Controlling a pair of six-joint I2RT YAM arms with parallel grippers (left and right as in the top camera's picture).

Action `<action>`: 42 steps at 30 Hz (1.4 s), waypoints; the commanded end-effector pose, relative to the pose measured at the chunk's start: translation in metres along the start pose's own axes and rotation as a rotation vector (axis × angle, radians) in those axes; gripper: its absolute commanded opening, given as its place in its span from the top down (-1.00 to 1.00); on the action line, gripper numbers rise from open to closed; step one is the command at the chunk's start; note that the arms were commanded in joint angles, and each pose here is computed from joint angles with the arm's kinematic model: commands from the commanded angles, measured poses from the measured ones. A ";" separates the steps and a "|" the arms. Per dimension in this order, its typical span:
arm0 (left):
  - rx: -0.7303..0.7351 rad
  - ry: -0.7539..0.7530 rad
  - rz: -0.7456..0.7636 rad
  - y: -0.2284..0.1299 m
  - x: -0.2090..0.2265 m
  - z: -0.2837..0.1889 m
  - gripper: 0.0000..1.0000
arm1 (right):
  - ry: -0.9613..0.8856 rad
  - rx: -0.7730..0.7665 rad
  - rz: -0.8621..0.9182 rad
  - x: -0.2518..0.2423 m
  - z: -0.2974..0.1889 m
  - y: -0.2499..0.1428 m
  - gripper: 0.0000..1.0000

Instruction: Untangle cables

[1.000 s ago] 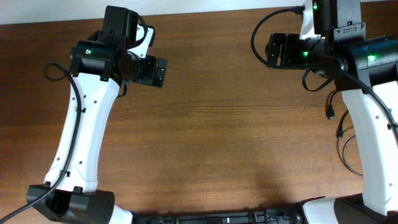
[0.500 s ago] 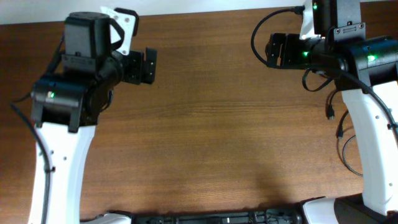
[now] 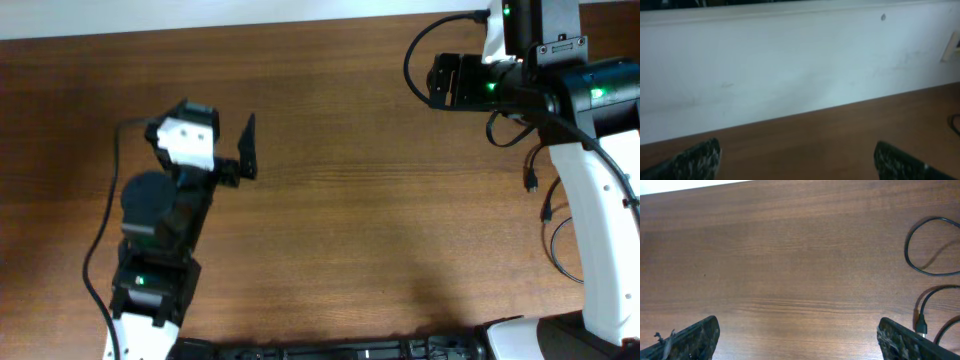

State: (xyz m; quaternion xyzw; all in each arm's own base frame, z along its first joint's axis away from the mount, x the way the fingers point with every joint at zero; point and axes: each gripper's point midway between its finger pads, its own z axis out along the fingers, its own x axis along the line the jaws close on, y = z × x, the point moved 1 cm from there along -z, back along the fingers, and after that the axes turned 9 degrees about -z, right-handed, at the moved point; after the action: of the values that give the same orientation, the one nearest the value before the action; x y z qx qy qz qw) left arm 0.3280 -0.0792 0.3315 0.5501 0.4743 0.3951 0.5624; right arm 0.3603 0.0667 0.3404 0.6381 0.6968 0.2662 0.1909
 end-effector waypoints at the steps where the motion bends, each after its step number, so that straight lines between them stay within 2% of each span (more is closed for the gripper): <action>1: -0.073 -0.017 -0.008 -0.022 0.001 -0.019 -0.97 | 0.001 -0.001 -0.014 0.001 0.000 0.001 -0.97; 5: -0.102 0.011 -0.008 -0.048 0.008 -0.046 -0.97 | 0.001 -0.001 -0.014 0.001 0.000 0.001 -0.97; 12: -0.197 0.036 -0.010 -0.059 0.015 -0.070 -0.97 | 0.001 -0.002 -0.014 0.001 0.000 0.001 -0.97; 15: -0.280 0.050 -0.011 -0.067 0.022 -0.076 -0.97 | 0.001 -0.001 -0.014 0.001 0.000 0.001 -0.97; 20: -0.354 0.060 -0.011 -0.087 0.027 -0.085 -0.97 | 0.001 -0.001 -0.014 0.001 0.000 0.001 -0.97; 25: -0.317 0.113 -0.007 -0.096 0.040 -0.088 -0.97 | 0.001 -0.001 -0.014 0.001 0.000 0.001 -0.97; 34: -0.153 0.234 -0.013 -0.137 0.067 -0.097 -0.97 | 0.001 -0.002 -0.014 0.001 0.000 0.001 -0.97; 38: -0.014 0.292 -0.067 -0.173 0.080 -0.101 -0.97 | 0.001 -0.001 -0.014 0.001 0.000 0.001 -0.97; 42: -0.014 0.318 -0.070 -0.173 0.087 -0.103 -0.97 | 0.001 -0.001 -0.014 0.001 0.000 0.001 -0.97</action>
State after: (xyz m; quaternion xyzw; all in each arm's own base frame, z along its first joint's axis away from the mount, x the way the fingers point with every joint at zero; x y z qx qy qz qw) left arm 0.2359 0.0138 0.1575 0.4662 0.5683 0.4641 0.4943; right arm 0.3609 0.0668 0.3399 0.6382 0.6970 0.2658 0.1906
